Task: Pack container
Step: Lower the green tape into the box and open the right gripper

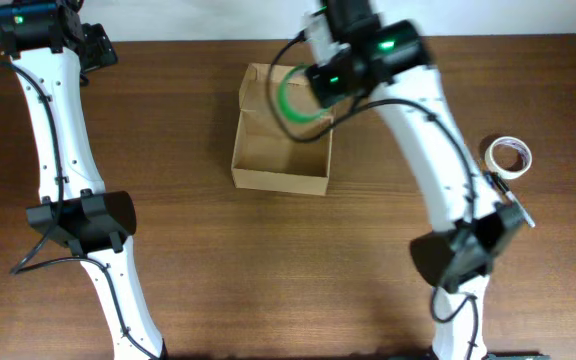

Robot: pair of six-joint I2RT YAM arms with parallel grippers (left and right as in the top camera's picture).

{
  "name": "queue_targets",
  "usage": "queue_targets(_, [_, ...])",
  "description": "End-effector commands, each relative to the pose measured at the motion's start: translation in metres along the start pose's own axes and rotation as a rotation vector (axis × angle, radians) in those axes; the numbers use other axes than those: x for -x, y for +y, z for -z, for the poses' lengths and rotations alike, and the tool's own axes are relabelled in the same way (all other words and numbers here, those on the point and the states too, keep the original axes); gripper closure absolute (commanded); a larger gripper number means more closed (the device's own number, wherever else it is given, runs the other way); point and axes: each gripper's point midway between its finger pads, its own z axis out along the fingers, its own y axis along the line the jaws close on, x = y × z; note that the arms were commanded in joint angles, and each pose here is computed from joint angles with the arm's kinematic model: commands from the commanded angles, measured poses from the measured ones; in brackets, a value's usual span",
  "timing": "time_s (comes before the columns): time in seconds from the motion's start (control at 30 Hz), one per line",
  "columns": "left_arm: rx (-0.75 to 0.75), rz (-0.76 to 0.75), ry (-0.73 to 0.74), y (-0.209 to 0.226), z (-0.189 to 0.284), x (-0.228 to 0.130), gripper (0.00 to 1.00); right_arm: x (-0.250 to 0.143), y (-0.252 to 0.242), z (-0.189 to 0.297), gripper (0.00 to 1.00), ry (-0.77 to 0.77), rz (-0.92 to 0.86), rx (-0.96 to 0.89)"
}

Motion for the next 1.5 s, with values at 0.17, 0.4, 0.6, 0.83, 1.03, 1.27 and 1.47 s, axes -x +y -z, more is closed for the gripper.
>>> queue_targets(0.17, [-0.001, 0.012, 0.012, 0.000, -0.007, -0.002, 0.00, -0.030, 0.051, -0.085, 0.96, 0.160, 0.096, 0.123])
queue_targets(0.4, [-0.001, 0.012, 0.012, 0.000, -0.007, -0.002, 0.00, -0.043, 0.064, -0.107, 0.96, 0.212, 0.089, 0.191])
queue_targets(0.6, [-0.001, 0.012, 0.012, 0.000, -0.007, -0.002, 0.00, -0.043, 0.078, -0.108, 0.96, 0.211, 0.102, 0.224])
queue_targets(0.83, [-0.001, 0.012, 0.012, 0.000, -0.007, -0.002, 0.00, -0.053, 0.089, -0.126, 0.96, 0.247, 0.112, 0.234])
queue_targets(1.03, [-0.001, 0.012, 0.012, 0.000, -0.007, -0.002, 0.00, -0.058, 0.086, -0.141, 0.96, 0.262, 0.110, 0.218])
queue_targets(1.27, [-0.001, 0.012, 0.012, 0.000, -0.007, -0.002, 0.00, -0.061, 0.069, -0.153, 0.96, 0.282, 0.047, 0.105])
queue_targets(1.47, [-0.001, 0.012, 0.012, 0.000, -0.007, -0.002, 0.00, -0.057, 0.067, -0.155, 0.96, 0.266, 0.032, 0.054])
